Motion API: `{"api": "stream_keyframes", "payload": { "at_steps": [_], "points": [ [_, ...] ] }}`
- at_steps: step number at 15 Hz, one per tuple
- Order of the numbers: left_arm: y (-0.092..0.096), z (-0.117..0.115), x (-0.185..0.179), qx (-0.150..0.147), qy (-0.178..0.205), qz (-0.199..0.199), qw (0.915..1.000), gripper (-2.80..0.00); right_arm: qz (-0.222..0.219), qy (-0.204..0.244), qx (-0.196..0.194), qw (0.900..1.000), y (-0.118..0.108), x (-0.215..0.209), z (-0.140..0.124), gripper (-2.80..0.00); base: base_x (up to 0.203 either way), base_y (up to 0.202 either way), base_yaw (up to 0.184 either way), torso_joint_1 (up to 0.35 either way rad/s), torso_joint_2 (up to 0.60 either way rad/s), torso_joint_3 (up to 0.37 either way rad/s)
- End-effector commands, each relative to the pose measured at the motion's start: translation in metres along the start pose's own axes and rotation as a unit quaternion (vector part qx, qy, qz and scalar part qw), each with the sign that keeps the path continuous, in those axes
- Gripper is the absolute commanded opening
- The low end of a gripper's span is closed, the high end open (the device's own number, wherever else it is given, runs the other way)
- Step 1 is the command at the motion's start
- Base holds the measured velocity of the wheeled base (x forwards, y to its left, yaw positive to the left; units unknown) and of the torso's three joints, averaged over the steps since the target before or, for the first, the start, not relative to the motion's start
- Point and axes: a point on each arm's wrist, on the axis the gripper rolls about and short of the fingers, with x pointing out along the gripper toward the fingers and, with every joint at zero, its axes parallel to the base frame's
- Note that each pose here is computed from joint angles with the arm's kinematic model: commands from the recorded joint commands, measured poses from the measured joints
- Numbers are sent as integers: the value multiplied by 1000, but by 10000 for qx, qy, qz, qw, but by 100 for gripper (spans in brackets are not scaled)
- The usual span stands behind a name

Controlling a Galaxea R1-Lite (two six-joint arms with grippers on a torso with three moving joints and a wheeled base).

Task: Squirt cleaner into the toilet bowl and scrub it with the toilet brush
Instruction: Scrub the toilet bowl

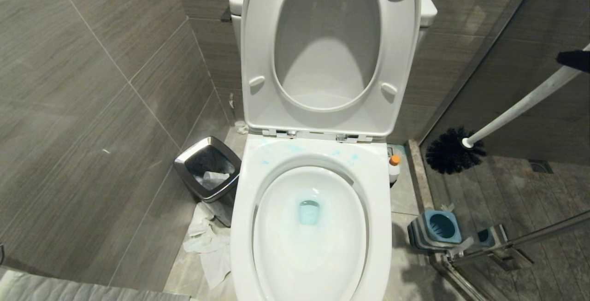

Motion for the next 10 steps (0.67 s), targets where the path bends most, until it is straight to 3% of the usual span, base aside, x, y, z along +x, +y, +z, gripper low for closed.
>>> {"api": "stream_keyframes", "payload": {
  "at_steps": [1, 4, 7, 10],
  "points": [
    [0, 0, 0, 2, 11, -4, 10000, -280, 280, 174, -113, 9994, 28, 13, -3, -280, 0, 0, 0, 6, 6, 144],
    [0, 0, 0, 2, 11, 2, 10000, -280, 582, 327, -211, 9975, 66, 32, -4, -280, 0, 0, 0, 2, 1, 43],
    [0, 0, 0, 2, 11, 2, 10000, -280, 617, 469, -141, 9969, 107, 58, -6, -280, 0, 0, 0, 0, 0, 0],
    [0, 0, 0, 2, 11, 2, 10000, -280, 795, 725, -129, 9941, 147, 73, -22, -280, 0, 0, 0, 0, 0, 0]
  ]
}}
